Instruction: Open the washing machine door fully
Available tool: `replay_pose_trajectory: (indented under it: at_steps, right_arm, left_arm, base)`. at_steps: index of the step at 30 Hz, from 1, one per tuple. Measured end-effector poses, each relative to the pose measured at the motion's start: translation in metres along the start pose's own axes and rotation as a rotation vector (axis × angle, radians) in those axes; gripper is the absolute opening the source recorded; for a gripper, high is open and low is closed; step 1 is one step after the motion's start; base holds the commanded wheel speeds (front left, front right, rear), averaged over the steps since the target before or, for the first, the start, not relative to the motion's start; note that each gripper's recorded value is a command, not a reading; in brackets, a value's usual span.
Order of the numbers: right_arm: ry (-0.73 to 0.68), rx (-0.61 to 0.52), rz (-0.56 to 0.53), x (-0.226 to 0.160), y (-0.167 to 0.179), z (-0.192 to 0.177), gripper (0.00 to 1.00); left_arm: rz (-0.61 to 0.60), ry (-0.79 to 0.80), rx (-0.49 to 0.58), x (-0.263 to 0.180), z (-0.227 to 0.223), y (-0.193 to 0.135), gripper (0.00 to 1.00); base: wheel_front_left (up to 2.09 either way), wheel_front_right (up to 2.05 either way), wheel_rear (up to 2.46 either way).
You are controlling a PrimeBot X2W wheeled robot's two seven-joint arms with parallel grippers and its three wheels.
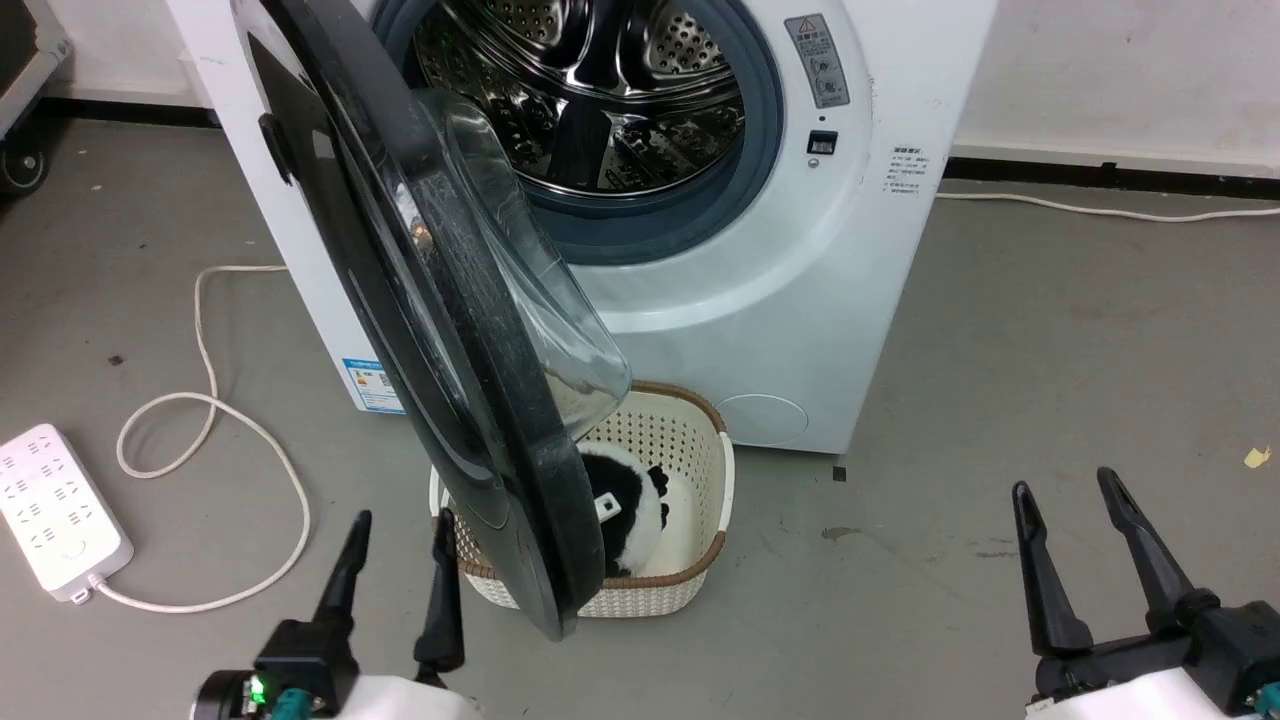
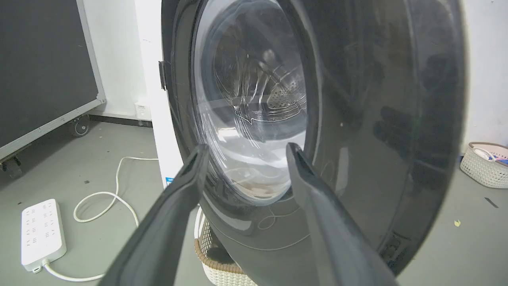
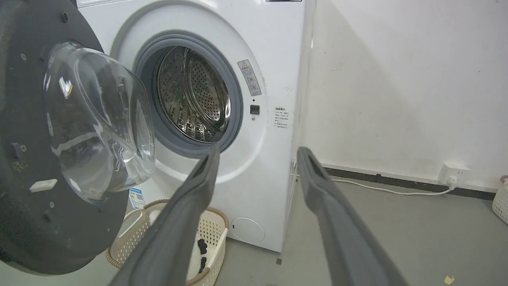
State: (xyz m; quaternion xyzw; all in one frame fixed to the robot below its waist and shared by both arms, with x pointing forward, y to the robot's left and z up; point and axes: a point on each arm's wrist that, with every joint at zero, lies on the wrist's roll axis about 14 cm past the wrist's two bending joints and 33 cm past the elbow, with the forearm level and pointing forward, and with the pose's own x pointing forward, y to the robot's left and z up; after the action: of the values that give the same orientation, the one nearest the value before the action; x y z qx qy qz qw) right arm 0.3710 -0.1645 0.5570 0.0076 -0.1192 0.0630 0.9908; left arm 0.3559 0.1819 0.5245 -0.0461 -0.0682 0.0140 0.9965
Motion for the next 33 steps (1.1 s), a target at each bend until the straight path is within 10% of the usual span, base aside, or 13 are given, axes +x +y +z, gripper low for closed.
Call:
replay_pose_trajectory:
  at_steps: [12,14,21,33]
  right_arm:
    - [0.014,0.037,-0.012,-0.001,-0.001,-0.005,1.00]
    - [0.013,0.044,-0.013,-0.001,-0.001,-0.006,1.00]
    - [0.013,0.070,-0.020,-0.002,-0.002,-0.006,1.00]
    - [0.008,0.083,-0.026,-0.004,-0.003,-0.004,1.00]
  left_arm:
    - [-0.017,0.023,0.012,-0.003,-0.007,-0.005,1.00]
    - [-0.022,0.023,0.013,-0.003,-0.007,-0.006,0.00]
    - [-0.024,-0.026,0.008,0.000,0.008,-0.006,0.00]
    - [0.081,-0.497,-0.055,0.010,0.157,0.021,0.00]
  base:
    - [0.00,0.00,0.00]
    - [0.00,0.00,0.00]
    - [0.00,0.00,0.00]
    - [0.00,0.00,0.00]
